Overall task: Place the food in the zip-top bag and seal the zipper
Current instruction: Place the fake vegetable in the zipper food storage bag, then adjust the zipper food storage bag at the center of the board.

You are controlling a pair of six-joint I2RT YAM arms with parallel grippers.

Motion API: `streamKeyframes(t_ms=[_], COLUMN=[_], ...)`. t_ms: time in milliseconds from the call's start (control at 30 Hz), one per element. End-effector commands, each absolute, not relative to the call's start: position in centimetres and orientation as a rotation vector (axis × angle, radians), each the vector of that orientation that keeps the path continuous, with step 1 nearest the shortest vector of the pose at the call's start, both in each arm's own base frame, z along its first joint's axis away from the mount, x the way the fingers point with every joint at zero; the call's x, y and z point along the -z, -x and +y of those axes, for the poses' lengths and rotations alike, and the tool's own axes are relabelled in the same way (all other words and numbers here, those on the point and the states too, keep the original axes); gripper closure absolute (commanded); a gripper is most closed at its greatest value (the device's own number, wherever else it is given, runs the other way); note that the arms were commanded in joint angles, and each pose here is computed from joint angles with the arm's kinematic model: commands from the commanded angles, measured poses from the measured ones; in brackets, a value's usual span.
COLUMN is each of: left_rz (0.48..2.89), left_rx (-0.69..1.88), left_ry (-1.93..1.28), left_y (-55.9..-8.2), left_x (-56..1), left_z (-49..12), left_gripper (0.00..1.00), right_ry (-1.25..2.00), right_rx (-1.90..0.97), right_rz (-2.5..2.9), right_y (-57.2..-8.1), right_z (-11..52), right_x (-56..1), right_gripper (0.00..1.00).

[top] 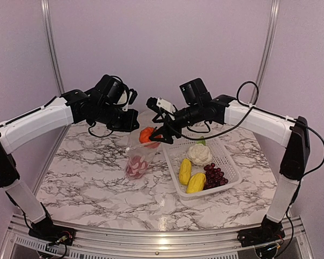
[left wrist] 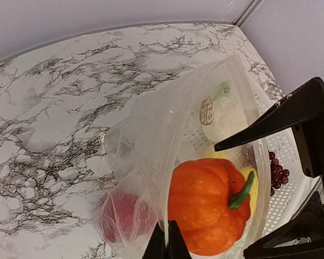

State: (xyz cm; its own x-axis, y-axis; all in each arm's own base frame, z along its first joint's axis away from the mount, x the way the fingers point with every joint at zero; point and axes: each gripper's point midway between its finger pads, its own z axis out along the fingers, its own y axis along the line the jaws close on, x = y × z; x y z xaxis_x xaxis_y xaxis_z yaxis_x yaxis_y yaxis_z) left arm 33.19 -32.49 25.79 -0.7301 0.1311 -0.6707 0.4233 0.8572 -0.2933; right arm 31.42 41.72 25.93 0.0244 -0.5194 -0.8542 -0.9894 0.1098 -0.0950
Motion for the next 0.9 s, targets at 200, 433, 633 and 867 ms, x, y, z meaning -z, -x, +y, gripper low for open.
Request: streamKeyframes(t_ms=[200, 433, 633, 867], left_rz=[2.327, 2.325, 2.323, 2.338], left_rx=[0.579, 0.587, 0.58, 0.565], left_ry=[-0.393, -0.426, -0.445, -0.455], left_y=[-33.8, -34.0, -34.0, -34.0], left_x=[-26.8, -26.9, -27.1, -26.8], left_z=[-32.4, -32.7, -32.8, -32.6], left_gripper=[1.0, 1.0, 1.0, 0.96], right_ry=[1.497, 1.806, 2.016, 2.042], right_rx=[-0.719, -0.652, -0.56, -0.471], right_rz=[1.522, 1.391, 1.36, 1.394], right_y=[-30.7, -27.1, -24.5, -24.7], right_z=[40.8, 39.8, 40.8, 42.0], right_x=[-31.8, -29.0, -24.6, -23.0], right_gripper=[0.07, 0.25, 0.33, 0.82])
